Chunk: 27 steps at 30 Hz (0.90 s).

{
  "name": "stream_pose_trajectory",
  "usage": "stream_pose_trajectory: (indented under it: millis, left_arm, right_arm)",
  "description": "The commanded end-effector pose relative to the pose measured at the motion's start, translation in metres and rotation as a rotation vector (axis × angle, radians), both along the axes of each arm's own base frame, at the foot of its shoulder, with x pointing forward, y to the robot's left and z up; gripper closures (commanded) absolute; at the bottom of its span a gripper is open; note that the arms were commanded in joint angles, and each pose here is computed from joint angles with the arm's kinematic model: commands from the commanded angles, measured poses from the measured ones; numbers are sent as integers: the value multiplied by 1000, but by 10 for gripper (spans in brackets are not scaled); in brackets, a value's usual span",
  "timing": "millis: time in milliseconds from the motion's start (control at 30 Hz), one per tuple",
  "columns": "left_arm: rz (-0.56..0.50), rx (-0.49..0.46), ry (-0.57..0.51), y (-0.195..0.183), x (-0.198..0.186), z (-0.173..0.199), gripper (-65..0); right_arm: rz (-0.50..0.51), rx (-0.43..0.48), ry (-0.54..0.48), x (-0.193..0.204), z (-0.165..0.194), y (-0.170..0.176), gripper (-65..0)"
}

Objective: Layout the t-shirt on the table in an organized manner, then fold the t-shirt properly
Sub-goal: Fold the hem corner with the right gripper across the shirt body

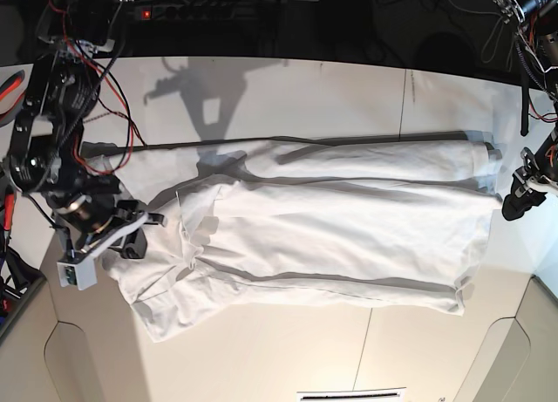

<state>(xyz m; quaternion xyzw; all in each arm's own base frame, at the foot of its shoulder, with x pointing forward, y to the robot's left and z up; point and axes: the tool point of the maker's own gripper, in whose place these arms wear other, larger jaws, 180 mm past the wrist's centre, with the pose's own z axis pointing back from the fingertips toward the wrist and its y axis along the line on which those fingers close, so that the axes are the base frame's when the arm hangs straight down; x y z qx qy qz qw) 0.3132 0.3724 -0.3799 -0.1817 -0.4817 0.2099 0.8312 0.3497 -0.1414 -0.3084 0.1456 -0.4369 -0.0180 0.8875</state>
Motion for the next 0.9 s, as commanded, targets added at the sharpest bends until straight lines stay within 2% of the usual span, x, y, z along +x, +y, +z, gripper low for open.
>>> stream_pose_trajectory:
  millis: [0, 133, 200, 300, 400, 533, 633, 867]
  left_arm:
    - [1, 23, -63, 9, 9, 22, -230]
    - [2, 23, -63, 9, 9, 22, -230]
    - [1, 23, -63, 9, 9, 22, -230]
    - [2, 23, -64, 9, 9, 22, -230]
    - [2, 23, -63, 9, 9, 22, -230]
    - [2, 23, -64, 9, 9, 22, -230]
    - [2, 23, -64, 9, 9, 22, -230]
    - [2, 23, -64, 9, 9, 22, -230]
  right_arm:
    - [-14, -1, -68, 0, 19, -6, 0]
    - [-57, -19, -19, -32, 4, -18, 0]
    - [-74, -12, 42, -45, -18, -18, 0]
    - [-161, -6, 119, -55, -52, -23, 0]
    - [-184, 54, 179, -56, -81, -13, 0]
    - [-133, 137, 228, -44, -100, 19, 0]
    - [-61, 155, 206, -25, -98, 51, 0]
    - [124, 47, 116, 25, -74, 112, 0]
